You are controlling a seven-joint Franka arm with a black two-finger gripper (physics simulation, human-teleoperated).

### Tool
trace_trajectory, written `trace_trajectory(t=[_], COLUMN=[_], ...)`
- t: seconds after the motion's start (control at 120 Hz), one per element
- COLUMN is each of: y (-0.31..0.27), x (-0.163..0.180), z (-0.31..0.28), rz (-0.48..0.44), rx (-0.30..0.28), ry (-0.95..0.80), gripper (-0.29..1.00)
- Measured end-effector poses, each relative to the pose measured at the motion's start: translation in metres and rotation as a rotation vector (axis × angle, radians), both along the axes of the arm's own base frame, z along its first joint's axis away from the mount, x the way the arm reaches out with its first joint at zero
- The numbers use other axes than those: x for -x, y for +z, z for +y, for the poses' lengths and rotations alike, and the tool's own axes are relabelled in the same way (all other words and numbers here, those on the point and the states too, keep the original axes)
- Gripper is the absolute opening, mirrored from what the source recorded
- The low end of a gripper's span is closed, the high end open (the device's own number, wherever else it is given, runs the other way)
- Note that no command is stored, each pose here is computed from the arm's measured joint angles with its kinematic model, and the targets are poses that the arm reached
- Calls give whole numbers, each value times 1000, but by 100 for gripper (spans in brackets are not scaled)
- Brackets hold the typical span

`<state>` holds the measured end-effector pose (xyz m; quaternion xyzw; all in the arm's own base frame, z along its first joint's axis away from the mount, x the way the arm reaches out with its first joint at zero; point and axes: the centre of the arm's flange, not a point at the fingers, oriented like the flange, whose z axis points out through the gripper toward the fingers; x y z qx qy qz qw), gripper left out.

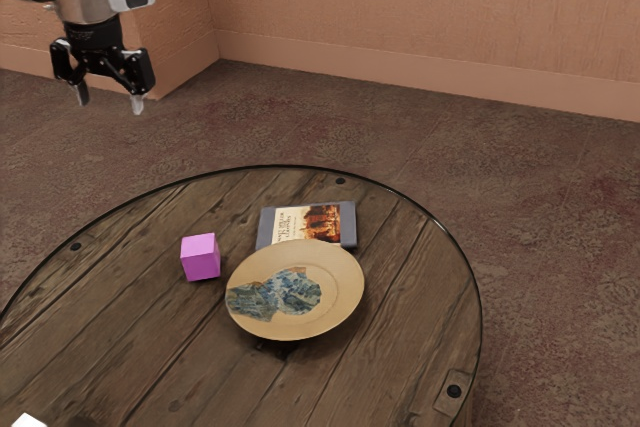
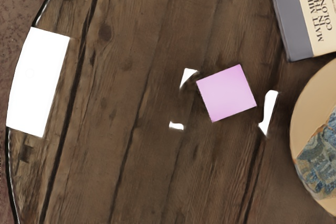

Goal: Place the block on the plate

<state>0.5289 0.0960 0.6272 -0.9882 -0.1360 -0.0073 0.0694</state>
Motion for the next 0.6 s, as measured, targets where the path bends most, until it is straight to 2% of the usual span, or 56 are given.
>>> trace_trajectory(t=[0.167, 0.342, 0.467, 0.6], y=[-18, -130, -197, -246], x=[-8, -12, -12, -31], z=[-17, -19, -20, -20], rz=[18, 119, 121, 84], rx=[-7, 7, 39, 52], ry=[6, 31, 108, 208], gripper=[70, 70, 70, 70])
